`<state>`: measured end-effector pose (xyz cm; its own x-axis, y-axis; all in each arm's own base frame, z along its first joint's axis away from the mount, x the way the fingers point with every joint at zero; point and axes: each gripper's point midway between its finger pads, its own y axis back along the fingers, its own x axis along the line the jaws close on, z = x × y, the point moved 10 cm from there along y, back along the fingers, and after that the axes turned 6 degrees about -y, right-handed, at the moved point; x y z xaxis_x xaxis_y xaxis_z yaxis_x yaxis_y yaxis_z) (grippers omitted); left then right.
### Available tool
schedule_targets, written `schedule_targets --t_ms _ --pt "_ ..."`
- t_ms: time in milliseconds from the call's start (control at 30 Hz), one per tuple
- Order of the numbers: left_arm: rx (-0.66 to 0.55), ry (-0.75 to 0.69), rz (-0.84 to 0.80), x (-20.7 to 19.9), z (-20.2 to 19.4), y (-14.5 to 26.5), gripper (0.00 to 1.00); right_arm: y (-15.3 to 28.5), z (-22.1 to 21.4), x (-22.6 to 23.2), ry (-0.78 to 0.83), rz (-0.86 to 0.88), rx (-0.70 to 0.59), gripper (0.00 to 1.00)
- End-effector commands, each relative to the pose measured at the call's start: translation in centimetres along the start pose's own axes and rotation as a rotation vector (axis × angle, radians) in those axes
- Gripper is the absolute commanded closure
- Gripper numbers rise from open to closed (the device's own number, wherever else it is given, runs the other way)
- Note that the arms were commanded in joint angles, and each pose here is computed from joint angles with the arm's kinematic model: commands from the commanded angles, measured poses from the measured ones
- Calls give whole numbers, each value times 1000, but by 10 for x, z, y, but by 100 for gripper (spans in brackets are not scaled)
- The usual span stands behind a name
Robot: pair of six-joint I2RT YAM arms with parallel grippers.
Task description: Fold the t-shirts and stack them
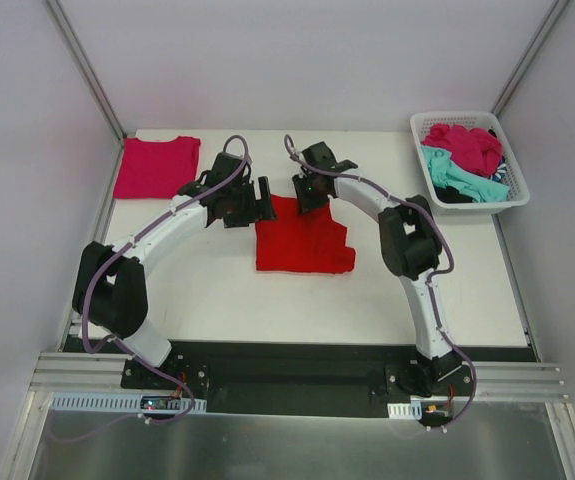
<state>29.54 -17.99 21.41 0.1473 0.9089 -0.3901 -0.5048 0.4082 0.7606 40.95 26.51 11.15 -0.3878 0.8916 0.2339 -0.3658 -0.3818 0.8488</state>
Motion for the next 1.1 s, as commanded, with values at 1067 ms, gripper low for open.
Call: schedule_targets --t_ms 1067 --pt "-25 167 82 56 -8 21 20 202 -97 41 56 -68 -191 60"
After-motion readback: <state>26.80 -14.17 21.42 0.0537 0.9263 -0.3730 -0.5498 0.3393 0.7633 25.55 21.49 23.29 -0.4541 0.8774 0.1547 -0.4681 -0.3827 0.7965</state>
